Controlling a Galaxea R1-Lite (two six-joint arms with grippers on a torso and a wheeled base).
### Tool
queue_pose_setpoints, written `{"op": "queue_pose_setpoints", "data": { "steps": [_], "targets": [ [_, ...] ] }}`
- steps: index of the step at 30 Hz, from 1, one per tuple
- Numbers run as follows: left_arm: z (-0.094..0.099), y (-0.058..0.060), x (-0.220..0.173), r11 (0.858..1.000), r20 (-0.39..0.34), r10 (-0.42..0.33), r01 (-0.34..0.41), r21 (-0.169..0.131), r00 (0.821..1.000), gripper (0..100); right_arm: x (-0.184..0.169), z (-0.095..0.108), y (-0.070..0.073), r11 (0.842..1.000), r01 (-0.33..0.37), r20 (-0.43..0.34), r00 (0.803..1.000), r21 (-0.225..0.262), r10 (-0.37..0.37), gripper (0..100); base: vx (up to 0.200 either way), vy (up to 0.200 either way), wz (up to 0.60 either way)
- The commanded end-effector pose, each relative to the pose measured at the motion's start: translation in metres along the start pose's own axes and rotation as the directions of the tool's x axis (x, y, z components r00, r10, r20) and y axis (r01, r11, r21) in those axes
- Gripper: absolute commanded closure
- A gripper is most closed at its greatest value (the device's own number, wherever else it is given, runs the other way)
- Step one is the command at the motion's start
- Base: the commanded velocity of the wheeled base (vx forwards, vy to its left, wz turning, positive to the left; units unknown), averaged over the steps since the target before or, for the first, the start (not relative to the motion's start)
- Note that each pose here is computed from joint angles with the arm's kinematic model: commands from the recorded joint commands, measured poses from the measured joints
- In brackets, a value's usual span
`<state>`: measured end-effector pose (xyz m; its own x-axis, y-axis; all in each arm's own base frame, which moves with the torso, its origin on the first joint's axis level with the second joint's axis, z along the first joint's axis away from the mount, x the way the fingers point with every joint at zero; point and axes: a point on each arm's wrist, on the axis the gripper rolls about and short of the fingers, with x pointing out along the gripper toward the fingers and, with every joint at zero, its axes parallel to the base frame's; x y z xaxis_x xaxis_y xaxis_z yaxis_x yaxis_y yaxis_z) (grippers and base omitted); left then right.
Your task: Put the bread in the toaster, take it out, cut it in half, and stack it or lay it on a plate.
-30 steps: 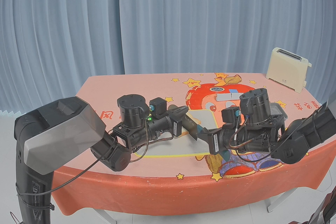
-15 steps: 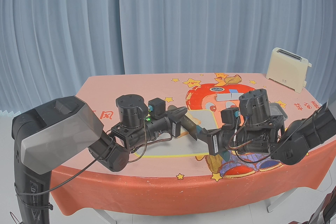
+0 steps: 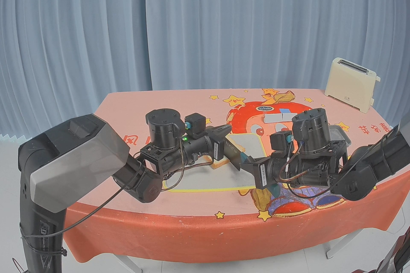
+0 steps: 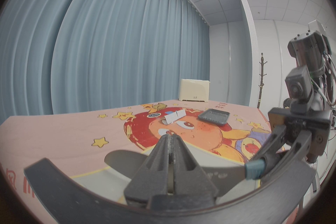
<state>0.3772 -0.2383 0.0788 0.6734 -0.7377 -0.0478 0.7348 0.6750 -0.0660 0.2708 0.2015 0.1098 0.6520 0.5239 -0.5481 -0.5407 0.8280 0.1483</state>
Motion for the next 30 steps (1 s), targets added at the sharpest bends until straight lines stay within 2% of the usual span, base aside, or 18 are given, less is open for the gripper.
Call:
{"op": "queue_pose_setpoints", "data": {
  "steps": [1, 7, 8, 13, 15, 30],
  "targets": [
    [0.012, 0.003, 0.004, 1.000, 0.033, 0.005, -0.005, 0.009, 0.999, 100, 0.000, 0.001, 0.000, 1.000, -0.002, 0.006, 1.000, -0.001, 0.002, 100, 0.000, 0.000, 0.00],
    [0.018, 0.007, 0.007, 1.000, 0.018, 0.014, -0.013, -0.008, 1.000, 100, -0.001, 0.002, 0.001, 1.000, -0.003, 0.009, 1.000, -0.001, 0.003, 100, 0.000, 0.000, 0.00],
    [0.016, 0.013, 0.006, 1.000, 0.013, 0.026, -0.026, -0.010, 1.000, 100, -0.001, 0.002, 0.001, 1.000, -0.003, 0.009, 1.000, 0.001, 0.003, 100, 0.000, 0.000, 0.00],
    [0.014, 0.017, 0.004, 0.999, 0.002, 0.039, -0.039, -0.014, 0.999, 100, -0.001, 0.003, 0.001, 1.000, -0.004, 0.014, 1.000, 0.001, 0.004, 100, 0.000, 0.000, 0.00],
    [0.010, 0.024, 0.000, 0.998, -0.012, 0.057, -0.057, -0.019, 0.998, 100, -0.001, 0.004, 0.000, 1.000, -0.003, 0.019, 1.000, 0.001, 0.003, 100, 0.000, 0.000, 0.00],
    [0.002, 0.024, -0.002, 0.998, -0.030, 0.056, -0.056, -0.023, 0.998, 100, -0.004, 0.009, 0.001, 1.000, -0.006, 0.040, 0.999, 0.002, 0.006, 100, 0.000, 0.000, 0.00]
  ]
}}
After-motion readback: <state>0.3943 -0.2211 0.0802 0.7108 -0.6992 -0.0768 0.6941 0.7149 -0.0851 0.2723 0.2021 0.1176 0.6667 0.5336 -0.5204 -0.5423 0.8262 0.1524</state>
